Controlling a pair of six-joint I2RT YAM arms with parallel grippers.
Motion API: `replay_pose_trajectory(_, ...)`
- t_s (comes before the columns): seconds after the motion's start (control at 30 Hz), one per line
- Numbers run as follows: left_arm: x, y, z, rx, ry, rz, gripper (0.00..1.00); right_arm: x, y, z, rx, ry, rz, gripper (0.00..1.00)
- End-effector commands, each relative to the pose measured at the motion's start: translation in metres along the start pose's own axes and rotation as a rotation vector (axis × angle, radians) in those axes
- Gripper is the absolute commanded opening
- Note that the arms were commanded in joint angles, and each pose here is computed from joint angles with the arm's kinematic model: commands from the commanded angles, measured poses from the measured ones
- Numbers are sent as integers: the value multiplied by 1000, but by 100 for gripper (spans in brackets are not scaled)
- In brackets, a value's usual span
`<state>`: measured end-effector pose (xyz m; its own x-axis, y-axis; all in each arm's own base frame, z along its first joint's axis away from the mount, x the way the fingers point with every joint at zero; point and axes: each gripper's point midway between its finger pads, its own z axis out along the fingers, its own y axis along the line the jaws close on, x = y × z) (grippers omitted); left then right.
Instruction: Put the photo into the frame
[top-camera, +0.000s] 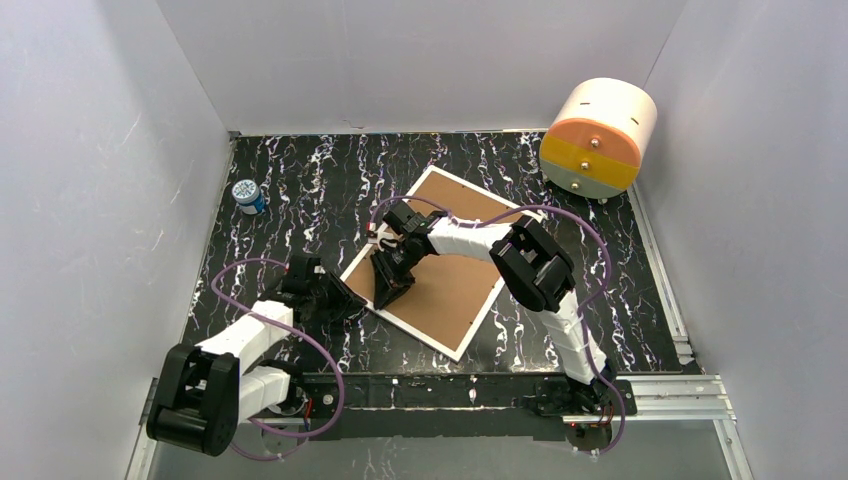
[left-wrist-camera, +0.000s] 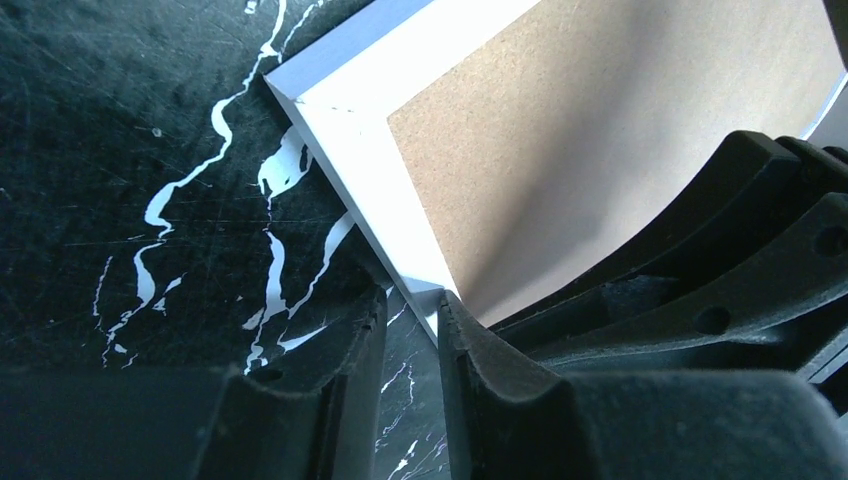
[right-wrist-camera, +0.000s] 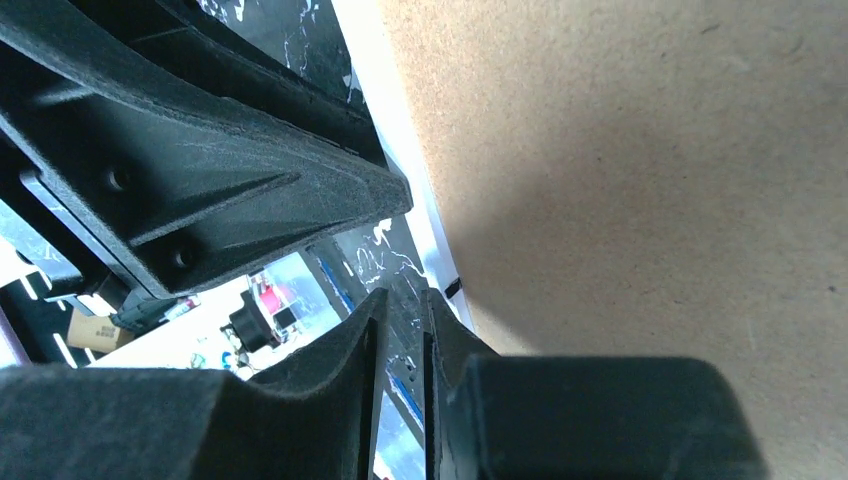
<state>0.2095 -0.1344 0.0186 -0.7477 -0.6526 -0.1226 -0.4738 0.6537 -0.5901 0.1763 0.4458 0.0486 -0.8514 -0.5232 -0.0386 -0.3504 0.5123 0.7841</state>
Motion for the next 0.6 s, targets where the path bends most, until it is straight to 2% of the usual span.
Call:
replay_pose_trajectory(0.0,11,43,-1,-162,7,0,22,-11,4,2,6,-21,-25,25)
replay_pose_trajectory(0.57,18,57,-4,-205,23,1,21,-15,-51,5,119,-53,35,23)
